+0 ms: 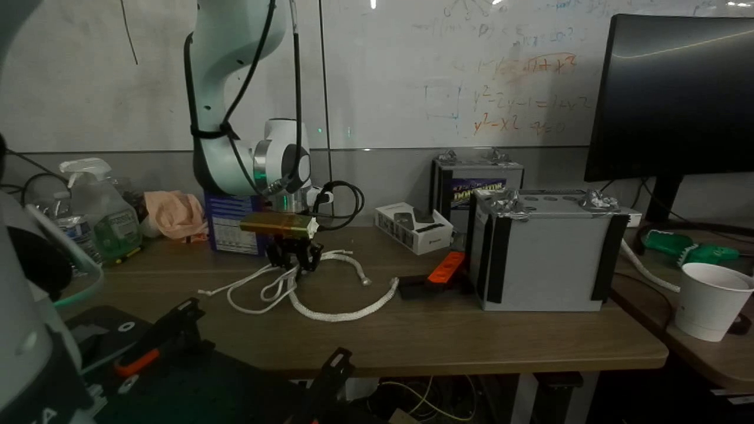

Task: Pick up the ropes from the table and put them in the blue box.

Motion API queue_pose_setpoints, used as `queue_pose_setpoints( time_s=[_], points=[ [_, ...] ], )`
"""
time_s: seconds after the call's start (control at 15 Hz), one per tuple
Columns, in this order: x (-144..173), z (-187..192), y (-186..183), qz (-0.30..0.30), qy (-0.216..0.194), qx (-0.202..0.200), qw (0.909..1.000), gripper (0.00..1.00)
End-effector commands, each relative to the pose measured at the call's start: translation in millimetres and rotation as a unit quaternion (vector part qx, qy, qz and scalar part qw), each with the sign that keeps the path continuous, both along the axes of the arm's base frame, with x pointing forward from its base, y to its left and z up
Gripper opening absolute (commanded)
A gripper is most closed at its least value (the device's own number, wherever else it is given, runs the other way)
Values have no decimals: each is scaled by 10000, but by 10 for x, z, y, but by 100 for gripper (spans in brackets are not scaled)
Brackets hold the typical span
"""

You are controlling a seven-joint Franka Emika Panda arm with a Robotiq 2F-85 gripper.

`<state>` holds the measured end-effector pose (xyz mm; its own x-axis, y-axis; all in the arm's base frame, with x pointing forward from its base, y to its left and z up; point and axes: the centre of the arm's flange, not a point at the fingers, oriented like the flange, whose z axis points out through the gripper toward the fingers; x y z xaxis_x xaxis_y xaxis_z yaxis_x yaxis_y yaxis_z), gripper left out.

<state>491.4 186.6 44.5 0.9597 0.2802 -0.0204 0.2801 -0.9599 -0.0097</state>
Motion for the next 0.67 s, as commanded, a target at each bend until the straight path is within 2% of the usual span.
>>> queue_pose_setpoints(
  time_s=[0.0,0.2,0.6],
  points=[
    [103,311,68,-82,216,-15,9997,3],
    [138,778,232,-4,331,-89,9994,3],
    [102,2089,610,19,201,-252,9995,3]
  ],
)
